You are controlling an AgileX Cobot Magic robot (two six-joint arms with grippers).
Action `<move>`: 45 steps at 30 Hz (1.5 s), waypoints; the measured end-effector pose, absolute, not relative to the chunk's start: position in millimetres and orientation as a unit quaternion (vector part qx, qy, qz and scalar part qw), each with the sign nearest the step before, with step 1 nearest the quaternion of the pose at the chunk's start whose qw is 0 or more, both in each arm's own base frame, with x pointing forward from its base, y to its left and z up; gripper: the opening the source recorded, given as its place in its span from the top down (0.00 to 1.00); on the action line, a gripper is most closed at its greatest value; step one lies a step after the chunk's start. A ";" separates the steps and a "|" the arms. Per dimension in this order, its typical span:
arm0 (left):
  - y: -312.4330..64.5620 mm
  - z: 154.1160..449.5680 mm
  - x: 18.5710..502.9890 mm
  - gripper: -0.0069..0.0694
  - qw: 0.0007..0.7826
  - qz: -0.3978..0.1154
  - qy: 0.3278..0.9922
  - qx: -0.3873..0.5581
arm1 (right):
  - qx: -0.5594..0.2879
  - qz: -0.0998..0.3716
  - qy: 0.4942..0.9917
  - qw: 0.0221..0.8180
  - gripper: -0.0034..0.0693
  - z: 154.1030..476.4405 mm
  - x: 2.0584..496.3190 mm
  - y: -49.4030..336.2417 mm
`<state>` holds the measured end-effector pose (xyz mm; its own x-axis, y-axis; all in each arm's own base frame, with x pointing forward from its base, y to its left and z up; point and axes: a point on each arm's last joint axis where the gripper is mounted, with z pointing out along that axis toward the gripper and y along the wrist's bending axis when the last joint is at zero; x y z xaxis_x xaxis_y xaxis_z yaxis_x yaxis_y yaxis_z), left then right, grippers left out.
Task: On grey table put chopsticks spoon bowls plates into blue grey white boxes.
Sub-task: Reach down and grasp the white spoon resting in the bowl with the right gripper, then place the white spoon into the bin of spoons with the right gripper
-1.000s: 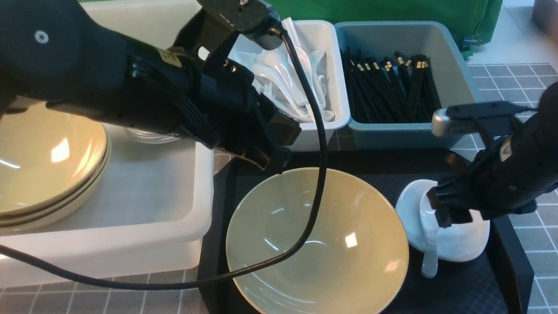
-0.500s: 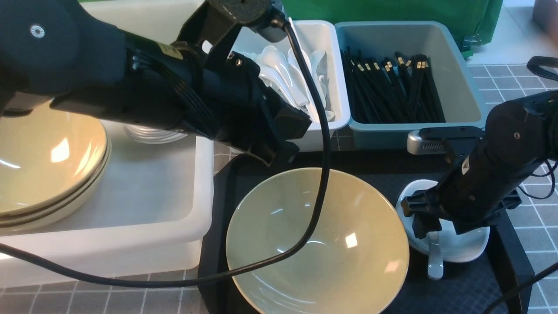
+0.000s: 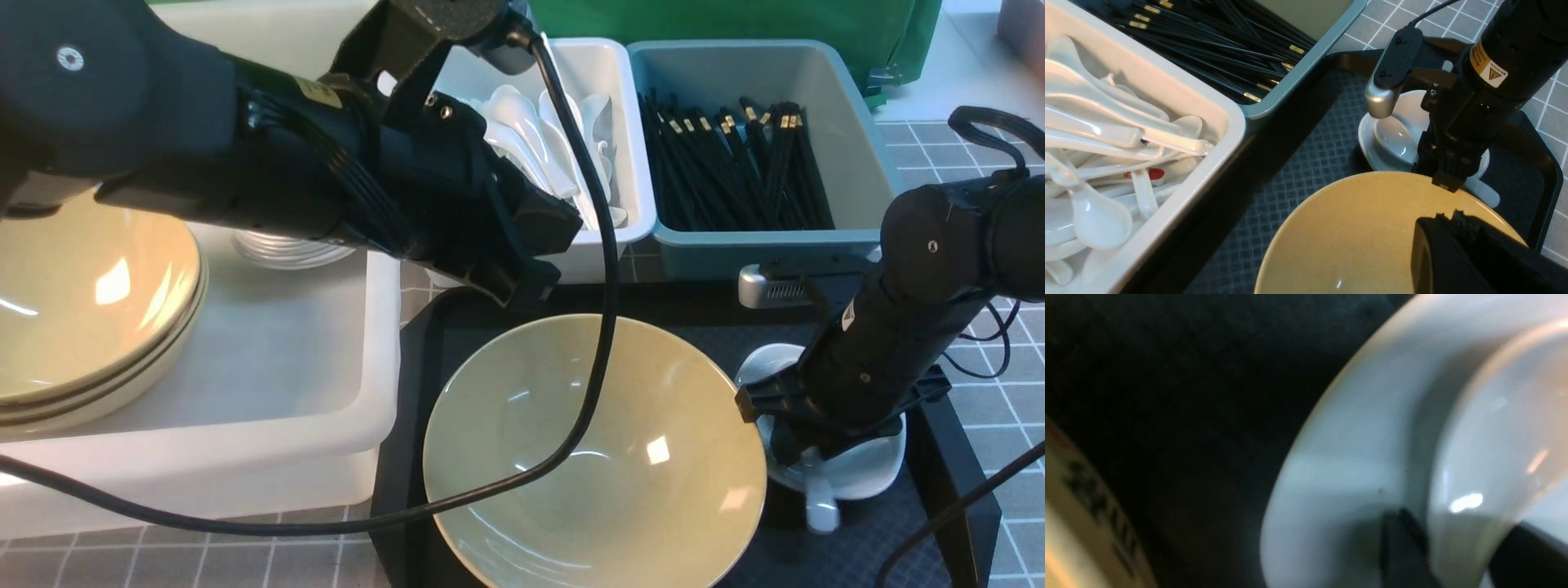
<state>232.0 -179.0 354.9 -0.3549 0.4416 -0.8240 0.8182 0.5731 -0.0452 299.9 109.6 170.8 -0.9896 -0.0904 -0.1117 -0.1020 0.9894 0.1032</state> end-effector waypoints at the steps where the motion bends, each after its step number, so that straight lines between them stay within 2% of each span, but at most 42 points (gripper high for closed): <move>1: -179.1 354.9 232.0 0.92 0.404 -0.233 0.789 0.399 | -0.058 0.053 0.996 0.047 0.64 171.2 298.9 109.4; 7: -177.8 355.3 231.3 0.92 0.404 -0.230 0.789 0.402 | -0.103 0.042 0.993 0.047 0.64 185.1 300.9 108.6; 10: -167.2 357.3 232.6 0.92 0.395 -0.221 0.804 0.385 | -0.128 0.030 0.987 0.091 0.64 218.2 306.0 106.6; 13: -140.7 365.8 245.3 0.92 0.399 -0.205 0.835 0.318 | -0.147 0.032 0.976 0.159 0.64 264.3 317.2 108.9; 18: -99.8 379.1 265.0 0.92 0.426 -0.171 0.854 0.245 | -0.165 0.058 0.951 0.257 0.64 318.3 341.4 121.1; 21: -88.2 383.1 269.1 0.92 0.439 -0.159 0.850 0.245 | -0.166 0.089 0.930 0.316 0.64 339.8 369.1 139.1; 27: -89.9 383.2 267.0 0.92 0.437 -0.163 0.843 0.268 | -0.153 0.147 0.893 0.396 0.64 347.6 428.3 174.8; 34: -91.7 378.6 261.1 0.92 0.401 -0.176 0.852 0.285 | -0.145 0.172 0.883 0.412 0.62 308.2 485.2 202.6; 37: -92.0 377.6 259.7 0.92 0.393 -0.179 0.854 0.289 | -0.145 0.174 0.882 0.413 0.54 298.0 494.8 206.5; 38: -92.2 376.9 258.8 0.92 0.388 -0.181 0.856 0.292 | -0.146 0.174 0.882 0.412 0.43 295.2 497.7 207.8; 39: -92.3 376.8 258.6 0.92 0.387 -0.181 0.856 0.292 | -0.146 0.174 0.883 0.410 0.40 294.4 498.0 208.0; 40: -92.4 376.6 258.2 0.92 0.384 -0.182 0.856 0.293 | -0.149 0.174 0.886 0.402 0.27 296.2 496.8 208.1; 42: -92.4 376.6 258.2 0.92 0.384 -0.182 0.856 0.293 | -0.163 0.171 0.897 0.373 0.14 304.8 489.2 206.8; 45: -92.6 377.4 258.2 0.92 0.386 -0.183 0.856 0.292 | -0.188 0.163 0.906 0.342 0.05 319.5 477.2 203.7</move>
